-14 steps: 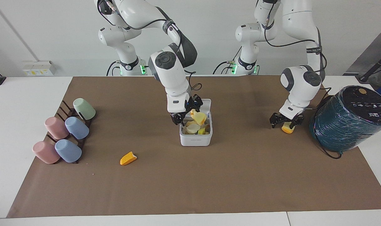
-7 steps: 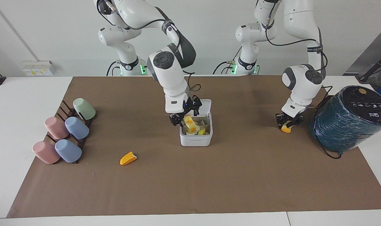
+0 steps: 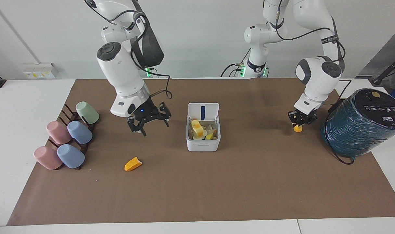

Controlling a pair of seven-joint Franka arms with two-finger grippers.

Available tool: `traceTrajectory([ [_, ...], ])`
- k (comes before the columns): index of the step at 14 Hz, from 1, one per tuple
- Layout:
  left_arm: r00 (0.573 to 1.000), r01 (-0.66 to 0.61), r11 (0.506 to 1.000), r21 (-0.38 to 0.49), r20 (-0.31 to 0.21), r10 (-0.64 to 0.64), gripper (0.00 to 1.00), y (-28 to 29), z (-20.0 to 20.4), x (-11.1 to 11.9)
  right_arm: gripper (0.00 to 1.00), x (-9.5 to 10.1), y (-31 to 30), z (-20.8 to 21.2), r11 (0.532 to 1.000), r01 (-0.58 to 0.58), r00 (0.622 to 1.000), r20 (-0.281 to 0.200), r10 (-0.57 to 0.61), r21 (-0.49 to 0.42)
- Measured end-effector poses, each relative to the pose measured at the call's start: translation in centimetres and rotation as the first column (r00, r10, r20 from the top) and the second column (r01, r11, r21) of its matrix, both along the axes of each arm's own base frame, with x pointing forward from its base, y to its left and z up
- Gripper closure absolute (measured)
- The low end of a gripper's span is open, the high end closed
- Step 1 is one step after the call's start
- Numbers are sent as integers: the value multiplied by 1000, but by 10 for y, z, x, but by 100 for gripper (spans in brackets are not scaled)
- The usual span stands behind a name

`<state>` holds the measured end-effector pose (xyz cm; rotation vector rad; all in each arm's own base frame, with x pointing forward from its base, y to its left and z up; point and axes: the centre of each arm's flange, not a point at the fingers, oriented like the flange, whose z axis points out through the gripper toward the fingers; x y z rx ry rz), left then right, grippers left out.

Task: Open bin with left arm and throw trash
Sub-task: 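Grasp the block with the left gripper while the right gripper reaches the orange, then carry the yellow block over the bin with the left gripper and release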

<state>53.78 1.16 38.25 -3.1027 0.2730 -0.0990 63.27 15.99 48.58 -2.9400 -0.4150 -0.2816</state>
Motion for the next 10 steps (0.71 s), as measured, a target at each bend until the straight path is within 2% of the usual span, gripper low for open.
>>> traceTrajectory([
  [2,1000,-24,1000,-4,2,24,91,-33,31,6,0,5,-22,-25,994,100,994,51,-97,-40],
  [4,999,-46,999,-8,-4,46,91,-76,58,10,0,12,-53,-53,963,269,961,71,-267,-19],
  [7,998,-64,997,-33,18,64,91,-147,81,7,0,26,-78,-91,861,508,859,50,-509,34],
  [9,994,-106,990,-97,28,110,91,-197,87,-2,0,35,-78,-112,791,606,791,42,-611,83],
  [10,988,-141,980,-141,46,149,91,-218,89,-4,0,40,-80,-119,752,649,756,20,-655,114],
])
